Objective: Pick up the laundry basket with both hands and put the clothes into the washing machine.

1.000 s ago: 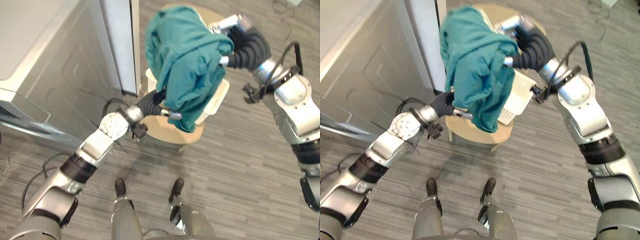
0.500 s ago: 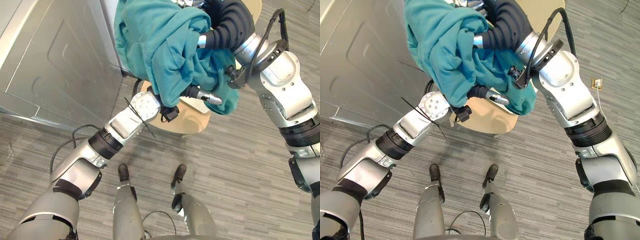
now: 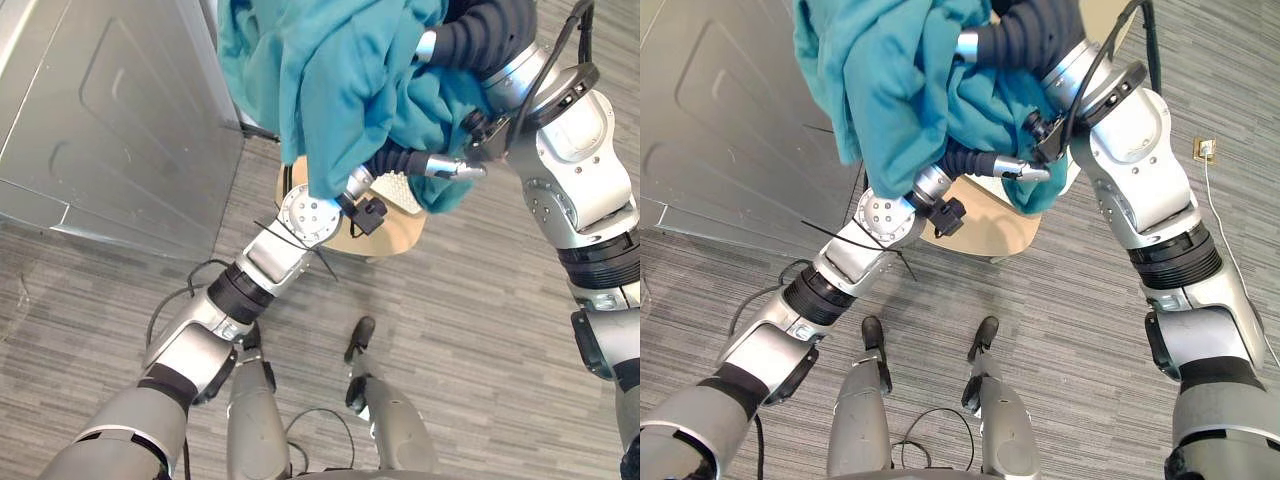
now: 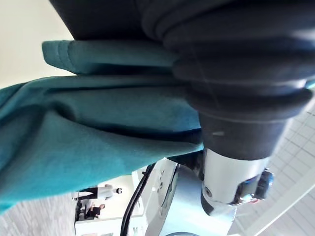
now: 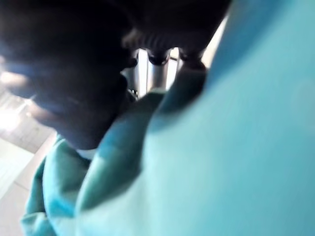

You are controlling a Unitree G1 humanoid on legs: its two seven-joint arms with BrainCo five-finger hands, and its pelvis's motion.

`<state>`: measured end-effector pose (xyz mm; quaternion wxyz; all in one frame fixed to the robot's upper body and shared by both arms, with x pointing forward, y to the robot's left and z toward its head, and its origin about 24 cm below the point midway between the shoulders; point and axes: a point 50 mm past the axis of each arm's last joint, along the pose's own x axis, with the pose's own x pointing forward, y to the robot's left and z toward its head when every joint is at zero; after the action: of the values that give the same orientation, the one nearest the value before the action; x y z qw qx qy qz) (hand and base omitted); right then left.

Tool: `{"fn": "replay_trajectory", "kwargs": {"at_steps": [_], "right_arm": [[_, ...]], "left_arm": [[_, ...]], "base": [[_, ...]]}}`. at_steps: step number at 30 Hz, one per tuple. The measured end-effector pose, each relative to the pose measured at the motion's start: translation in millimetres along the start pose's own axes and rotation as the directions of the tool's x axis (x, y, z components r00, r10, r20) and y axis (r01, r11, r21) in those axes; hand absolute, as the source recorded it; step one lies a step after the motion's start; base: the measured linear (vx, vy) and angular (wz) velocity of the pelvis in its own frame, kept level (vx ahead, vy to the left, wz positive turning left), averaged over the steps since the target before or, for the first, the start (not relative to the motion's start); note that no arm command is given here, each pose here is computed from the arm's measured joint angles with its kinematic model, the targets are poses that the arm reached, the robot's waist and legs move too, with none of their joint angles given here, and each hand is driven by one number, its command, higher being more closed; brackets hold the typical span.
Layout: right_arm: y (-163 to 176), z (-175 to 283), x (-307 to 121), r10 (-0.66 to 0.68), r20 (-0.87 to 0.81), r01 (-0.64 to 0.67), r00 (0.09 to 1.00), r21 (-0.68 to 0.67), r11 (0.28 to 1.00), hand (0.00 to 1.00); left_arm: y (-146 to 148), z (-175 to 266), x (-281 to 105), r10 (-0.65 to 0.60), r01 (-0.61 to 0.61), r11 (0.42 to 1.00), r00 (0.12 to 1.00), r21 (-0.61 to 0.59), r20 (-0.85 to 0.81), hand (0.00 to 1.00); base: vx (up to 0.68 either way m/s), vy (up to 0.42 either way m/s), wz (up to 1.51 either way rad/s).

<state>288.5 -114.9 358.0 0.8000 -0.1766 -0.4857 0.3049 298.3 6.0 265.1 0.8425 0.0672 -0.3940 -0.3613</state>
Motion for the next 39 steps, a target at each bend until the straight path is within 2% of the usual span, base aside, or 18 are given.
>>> {"fn": "replay_trajectory", "kwargs": {"at_steps": [1, 2, 9, 22, 25, 26, 27, 28, 29, 31, 33, 39], "right_arm": [[-3, -2, -2, -0.022, -0.008, 0.022, 1.0, 0.001, 1.0, 1.0], [-4, -3, -2, -0.036, -0.014, 0.036, 0.999, 0.002, 0.999, 0.0], [-8, -14, -12, -0.087, -0.052, 0.088, 0.995, 0.031, 0.996, 0.0], [-2, -26, -18, -0.136, -0.07, 0.144, 0.988, 0.124, 0.982, 0.0], [-4, -28, -23, -0.17, -0.071, 0.179, 0.983, 0.144, 0.973, 0.0], [-10, -28, -29, -0.212, -0.07, 0.22, 0.975, 0.148, 0.964, 0.0], [-13, -30, -35, -0.231, -0.078, 0.241, 0.97, 0.15, 0.959, 0.0], [-16, -36, -49, -0.273, -0.11, 0.288, 0.956, 0.153, 0.945, 0.0], [-20, -43, -65, -0.319, -0.153, 0.34, 0.935, 0.148, 0.929, 0.0], [-26, -49, -86, -0.393, -0.197, 0.422, 0.898, 0.137, 0.896, 0.0], [-28, -55, -101, -0.458, -0.227, 0.494, 0.86, 0.14, 0.858, 0.0], [-2, -76, -131, -0.502, -0.327, 0.579, 0.801, 0.21, 0.788, 0.0]], "left_arm": [[-1, 1, 1, 0.012, -0.012, 1.0, 1.0, 0.013, 0.008, 1.0], [-1, 1, 0, 0.018, -0.018, 0.999, 1.0, 0.034, 0.016, 1.0], [-6, 0, -3, 0.023, -0.025, 0.993, 0.999, 0.112, 0.025, 1.0], [-6, -5, -17, 0.062, -0.063, 0.99, 0.998, 0.13, 0.008, 1.0], [-6, -6, -19, 0.067, -0.068, 0.988, 0.998, 0.139, 0.005, 1.0], [2, -6, -22, 0.114, -0.114, 0.984, 0.993, 0.134, 0.006, 1.0], [16, -5, -26, 0.2, -0.201, 0.972, 0.98, 0.122, 0.014, 1.0], [55, 0, -41, 0.41, -0.411, 0.906, 0.911, 0.104, 0.037, 1.0], [88, 9, -56, 0.564, -0.569, 0.816, 0.822, 0.103, 0.072, 1.0], [120, 24, -77, 0.661, -0.674, 0.723, 0.739, 0.152, 0.128, 1.0], [122, 27, -87, 0.674, -0.687, 0.71, 0.726, 0.155, 0.133, 1.0], [96, 1, -134, 0.71, -0.703, 0.698, 0.704, 0.134, -0.006, 1.0]], "base": [[0.09, 0.008, -0.1], [0.09, 0.01, -0.07], [0.06, 0.021, 0.0], [0.04, 0.02, -0.02], [0.04, 0.022, -0.01], [0.05, 0.022, 0.0], [0.06, 0.025, -0.03], [0.06, 0.026, -0.08], [0.05, 0.024, -0.07], [0.05, 0.023, -0.01], [0.07, 0.027, 0.07], [0.07, 0.025, 0.19]]}}
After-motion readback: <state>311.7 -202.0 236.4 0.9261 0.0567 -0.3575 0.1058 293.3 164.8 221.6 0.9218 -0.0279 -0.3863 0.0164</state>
